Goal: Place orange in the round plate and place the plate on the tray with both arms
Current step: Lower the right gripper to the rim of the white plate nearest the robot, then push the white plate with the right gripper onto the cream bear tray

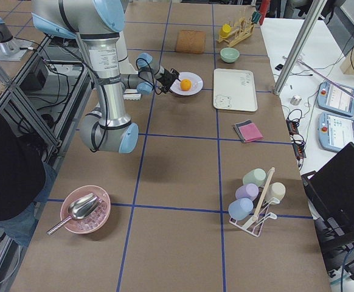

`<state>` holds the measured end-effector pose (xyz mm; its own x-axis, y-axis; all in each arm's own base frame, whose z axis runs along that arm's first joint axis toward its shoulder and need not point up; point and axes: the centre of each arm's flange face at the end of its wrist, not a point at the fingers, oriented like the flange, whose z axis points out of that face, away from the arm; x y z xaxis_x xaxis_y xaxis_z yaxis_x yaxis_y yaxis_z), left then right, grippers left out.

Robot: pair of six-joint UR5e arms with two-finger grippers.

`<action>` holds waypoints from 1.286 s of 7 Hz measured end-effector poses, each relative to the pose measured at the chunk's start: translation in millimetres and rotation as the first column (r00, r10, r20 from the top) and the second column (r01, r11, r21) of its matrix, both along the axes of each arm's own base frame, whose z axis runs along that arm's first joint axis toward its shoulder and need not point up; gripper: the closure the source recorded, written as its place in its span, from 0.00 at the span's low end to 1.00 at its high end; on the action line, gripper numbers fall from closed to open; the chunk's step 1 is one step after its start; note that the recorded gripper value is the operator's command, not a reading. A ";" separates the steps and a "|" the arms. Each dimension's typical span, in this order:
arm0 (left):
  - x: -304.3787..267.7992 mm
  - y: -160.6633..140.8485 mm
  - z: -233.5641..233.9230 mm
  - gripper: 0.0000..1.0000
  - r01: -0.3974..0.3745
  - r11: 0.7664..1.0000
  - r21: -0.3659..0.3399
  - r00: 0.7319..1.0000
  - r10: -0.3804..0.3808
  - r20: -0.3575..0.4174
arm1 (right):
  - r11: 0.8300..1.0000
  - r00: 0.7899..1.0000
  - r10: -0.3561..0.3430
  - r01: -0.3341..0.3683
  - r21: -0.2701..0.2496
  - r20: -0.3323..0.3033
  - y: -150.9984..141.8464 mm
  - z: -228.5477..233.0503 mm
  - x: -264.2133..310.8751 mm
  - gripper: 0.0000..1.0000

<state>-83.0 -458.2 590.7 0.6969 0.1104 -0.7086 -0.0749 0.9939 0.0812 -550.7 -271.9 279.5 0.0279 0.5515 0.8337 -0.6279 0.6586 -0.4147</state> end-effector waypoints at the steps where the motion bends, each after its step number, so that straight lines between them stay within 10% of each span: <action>1: 0.1 0.8 0.8 0.00 0.000 1.000 -0.002 1.000 0.000 0.000 | 1.000 1.000 0.017 -0.017 -0.005 -0.014 -12.2 3.2 -8.5 0.21; 5: 0.2 2.8 2.2 0.00 0.000 1.000 -0.005 1.000 0.000 -0.001 | 0.998 0.998 0.053 -0.055 -0.028 -0.042 -37.3 12.0 -34.6 0.22; 6: 0.2 2.8 2.2 0.00 0.001 1.000 -0.006 1.000 -0.001 -0.002 | 0.998 0.998 0.054 -0.056 -0.030 -0.043 -39.0 13.7 -41.3 0.45; 7: 0.2 2.7 2.1 0.00 0.001 1.000 -0.006 1.000 -0.001 -0.001 | 0.998 0.998 0.056 -0.058 -0.034 -0.035 -39.7 11.8 -44.5 0.99; 9: 0.2 2.3 1.6 0.00 0.001 1.000 -0.004 1.000 -0.001 -0.002 | 0.996 0.998 0.069 -0.069 -0.059 -0.006 -39.2 6.7 -46.5 1.00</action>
